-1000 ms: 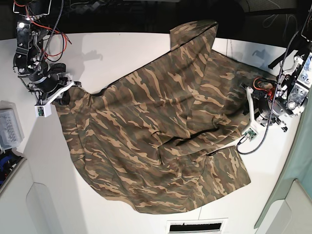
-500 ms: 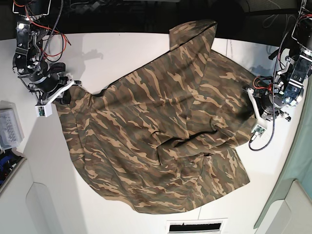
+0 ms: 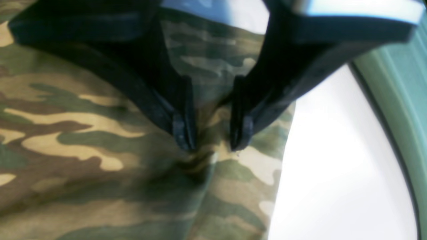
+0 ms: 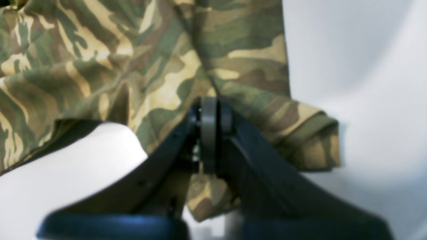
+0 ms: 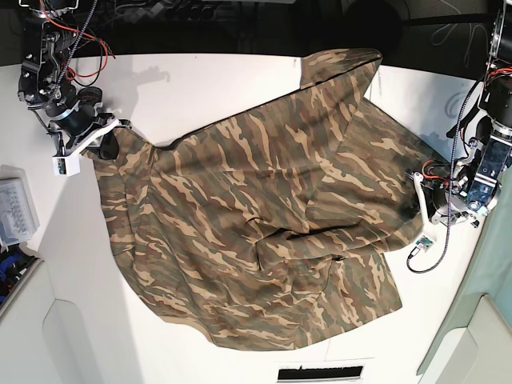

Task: Layout the t-shirt on the table in an organized manner, then fold the t-shirt properly
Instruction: 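Stretch the shirt taut between both grippers across the table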

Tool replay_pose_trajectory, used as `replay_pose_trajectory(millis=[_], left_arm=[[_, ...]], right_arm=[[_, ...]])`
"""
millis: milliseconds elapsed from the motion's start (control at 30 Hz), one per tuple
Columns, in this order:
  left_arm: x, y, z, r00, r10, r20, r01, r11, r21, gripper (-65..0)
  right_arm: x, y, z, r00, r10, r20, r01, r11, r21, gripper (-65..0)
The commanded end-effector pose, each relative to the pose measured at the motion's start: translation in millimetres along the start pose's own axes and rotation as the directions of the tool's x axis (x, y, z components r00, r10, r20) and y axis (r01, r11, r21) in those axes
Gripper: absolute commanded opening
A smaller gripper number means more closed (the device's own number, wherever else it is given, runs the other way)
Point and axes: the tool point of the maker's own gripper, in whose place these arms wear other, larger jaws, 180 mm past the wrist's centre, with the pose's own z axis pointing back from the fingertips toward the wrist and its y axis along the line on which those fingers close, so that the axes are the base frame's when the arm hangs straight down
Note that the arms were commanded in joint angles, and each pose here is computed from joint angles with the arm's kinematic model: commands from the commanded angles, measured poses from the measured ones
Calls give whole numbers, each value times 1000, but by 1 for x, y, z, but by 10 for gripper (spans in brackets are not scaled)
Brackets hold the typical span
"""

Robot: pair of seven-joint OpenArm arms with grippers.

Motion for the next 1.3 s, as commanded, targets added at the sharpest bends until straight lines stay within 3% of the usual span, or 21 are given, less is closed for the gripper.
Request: replay_pose_trajectory(millis=[0, 133, 233, 567, 700, 867, 1133, 1267], left_arm=[[14, 21, 7, 999, -1, 32, 0, 999, 33, -442], [1, 31, 10, 1000, -6, -20, 7, 999, 52, -442], [-12, 23, 9, 996, -37, -79, 37, 999, -2, -442], [-31, 34, 6, 988, -66, -140, 72, 997, 38, -442], [-27, 43, 6, 991, -49, -127, 61, 994, 89, -442], [-7, 60, 10, 996, 4, -88, 9, 990, 143, -442], [68, 73, 37, 992, 83, 99, -93, 990, 107, -441], [82, 48, 52, 993, 55, 106, -54, 999, -6, -441]], right_arm=[[0, -10, 4, 1000, 11, -21, -12, 1000, -26, -650], [8, -37, 16, 999, -36, 21, 38, 995, -91, -650], [12, -54, 25, 997, -59, 46, 64, 990, -129, -650], [33, -103, 53, 999, 38, 29, -31, 975, -218, -650], [39, -110, 58, 998, 42, 37, -32, 974, -223, -650], [48, -102, 57, 995, -24, 98, 40, 984, -173, -650], [51, -98, 58, 992, -59, 108, 74, 987, -143, -650], [62, -106, 68, 975, -131, 179, 156, 979, -130, -483]])
